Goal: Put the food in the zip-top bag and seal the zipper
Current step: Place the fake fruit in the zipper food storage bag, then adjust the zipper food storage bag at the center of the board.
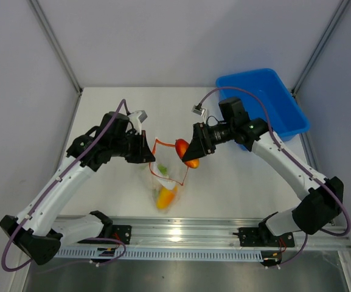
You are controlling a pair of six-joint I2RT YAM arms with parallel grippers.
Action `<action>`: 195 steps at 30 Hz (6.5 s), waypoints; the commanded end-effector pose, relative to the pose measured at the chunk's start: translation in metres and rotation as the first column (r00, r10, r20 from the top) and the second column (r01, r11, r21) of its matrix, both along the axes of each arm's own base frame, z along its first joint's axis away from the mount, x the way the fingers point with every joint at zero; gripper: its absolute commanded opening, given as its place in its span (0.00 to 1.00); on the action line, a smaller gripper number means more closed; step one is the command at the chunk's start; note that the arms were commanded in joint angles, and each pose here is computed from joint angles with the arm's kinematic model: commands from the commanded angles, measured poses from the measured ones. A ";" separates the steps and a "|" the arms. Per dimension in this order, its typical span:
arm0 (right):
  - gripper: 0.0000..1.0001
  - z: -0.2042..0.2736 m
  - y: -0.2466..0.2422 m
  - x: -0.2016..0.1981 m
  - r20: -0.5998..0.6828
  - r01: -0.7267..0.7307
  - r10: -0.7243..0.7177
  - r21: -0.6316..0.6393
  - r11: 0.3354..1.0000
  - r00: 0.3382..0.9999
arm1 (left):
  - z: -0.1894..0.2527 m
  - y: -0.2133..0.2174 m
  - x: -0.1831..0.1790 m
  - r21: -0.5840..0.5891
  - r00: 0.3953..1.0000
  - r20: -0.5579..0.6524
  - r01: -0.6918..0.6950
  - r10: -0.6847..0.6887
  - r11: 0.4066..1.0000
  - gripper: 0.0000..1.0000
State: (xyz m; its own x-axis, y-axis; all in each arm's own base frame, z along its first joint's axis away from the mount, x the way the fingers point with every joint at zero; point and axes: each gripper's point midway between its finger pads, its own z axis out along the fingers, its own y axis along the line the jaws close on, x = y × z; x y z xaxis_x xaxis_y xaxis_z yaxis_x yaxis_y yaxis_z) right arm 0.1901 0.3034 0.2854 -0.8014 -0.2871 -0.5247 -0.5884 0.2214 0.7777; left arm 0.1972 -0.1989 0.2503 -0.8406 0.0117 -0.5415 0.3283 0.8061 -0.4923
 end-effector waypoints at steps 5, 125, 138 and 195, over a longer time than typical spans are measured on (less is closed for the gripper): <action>0.00 0.002 0.022 -0.015 -0.054 -0.110 0.108 -0.025 0.994 0.993 | 0.027 -0.008 -0.002 -0.077 0.998 0.068 0.009 -0.004 0.997 0.01; 0.00 0.013 0.051 0.007 -0.171 0.130 -0.139 -0.066 0.989 0.975 | 0.015 -0.034 -0.030 -0.069 0.994 -0.074 0.075 -0.080 0.995 0.01; 0.00 -0.009 0.052 0.040 -0.083 0.381 -0.408 -0.229 0.896 0.909 | 0.025 -0.058 -0.042 -0.245 0.984 -0.098 0.123 -0.151 0.962 0.65; 0.55 0.014 0.022 0.037 -0.041 0.726 -0.757 -0.253 0.639 0.652 | -0.016 -0.072 -0.054 0.003 0.986 -0.151 0.072 -0.070 0.997 0.00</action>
State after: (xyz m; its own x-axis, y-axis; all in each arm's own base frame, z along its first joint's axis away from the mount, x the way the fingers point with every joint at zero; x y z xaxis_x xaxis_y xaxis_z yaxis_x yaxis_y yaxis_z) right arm 0.2155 0.3463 0.2707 -0.8845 0.3861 -0.2617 0.0729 0.6686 0.7400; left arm 0.1450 -0.2652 0.2102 -0.9407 0.0231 -0.3385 0.2010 0.8418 -0.5011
